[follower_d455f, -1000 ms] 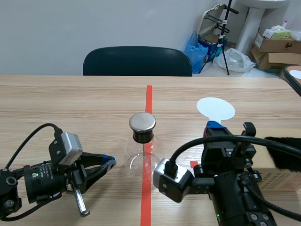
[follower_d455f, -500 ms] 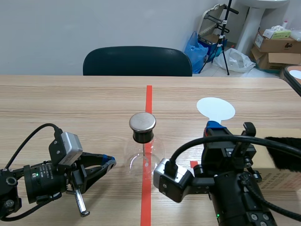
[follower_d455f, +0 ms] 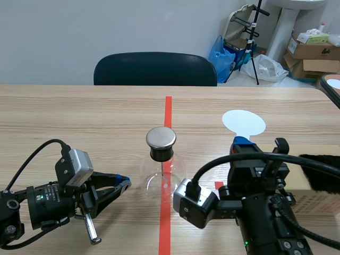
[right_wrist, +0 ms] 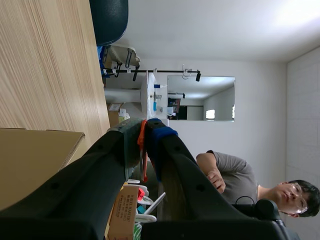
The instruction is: Do the electroscope experiment
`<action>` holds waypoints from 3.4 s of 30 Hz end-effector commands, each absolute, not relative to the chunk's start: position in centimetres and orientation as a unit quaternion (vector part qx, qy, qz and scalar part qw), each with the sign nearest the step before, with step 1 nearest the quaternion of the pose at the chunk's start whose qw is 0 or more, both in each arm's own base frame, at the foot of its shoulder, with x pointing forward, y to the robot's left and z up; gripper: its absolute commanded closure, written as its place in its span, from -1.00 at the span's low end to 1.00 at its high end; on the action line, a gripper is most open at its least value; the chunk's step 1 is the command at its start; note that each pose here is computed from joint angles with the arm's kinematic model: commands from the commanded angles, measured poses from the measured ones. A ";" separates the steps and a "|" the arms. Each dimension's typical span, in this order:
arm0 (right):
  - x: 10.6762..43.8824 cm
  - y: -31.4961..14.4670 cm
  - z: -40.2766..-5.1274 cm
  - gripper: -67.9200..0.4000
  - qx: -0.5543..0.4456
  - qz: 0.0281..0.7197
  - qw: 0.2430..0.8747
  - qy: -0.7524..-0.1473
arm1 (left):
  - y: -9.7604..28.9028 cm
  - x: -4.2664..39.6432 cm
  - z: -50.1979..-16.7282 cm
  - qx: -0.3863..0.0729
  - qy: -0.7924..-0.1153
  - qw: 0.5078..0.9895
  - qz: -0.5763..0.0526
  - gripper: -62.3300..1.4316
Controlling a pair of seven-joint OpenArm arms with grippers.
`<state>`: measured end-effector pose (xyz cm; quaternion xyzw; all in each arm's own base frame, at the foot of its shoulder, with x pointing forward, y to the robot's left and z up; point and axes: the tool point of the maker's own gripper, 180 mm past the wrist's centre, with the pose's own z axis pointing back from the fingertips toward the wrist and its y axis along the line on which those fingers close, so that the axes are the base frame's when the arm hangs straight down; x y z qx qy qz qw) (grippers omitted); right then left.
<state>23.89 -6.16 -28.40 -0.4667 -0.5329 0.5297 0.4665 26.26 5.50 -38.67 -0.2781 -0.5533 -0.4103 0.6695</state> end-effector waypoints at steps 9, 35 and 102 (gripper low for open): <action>24.4 -6.4 -27.2 0.94 -0.477 0.518 0.456 -0.543 | 5.2 26.7 -37.6 -0.283 -0.569 0.659 -0.403 0.86; 24.4 -6.4 -27.2 0.94 -0.477 0.518 0.456 -0.543 | 5.2 26.7 -37.6 -0.283 -0.569 0.659 -0.403 0.86; 19.7 -8.0 -25.5 0.94 -0.478 0.509 0.419 -0.580 | 7.9 24.1 -37.0 -0.285 -0.557 0.656 -0.422 0.86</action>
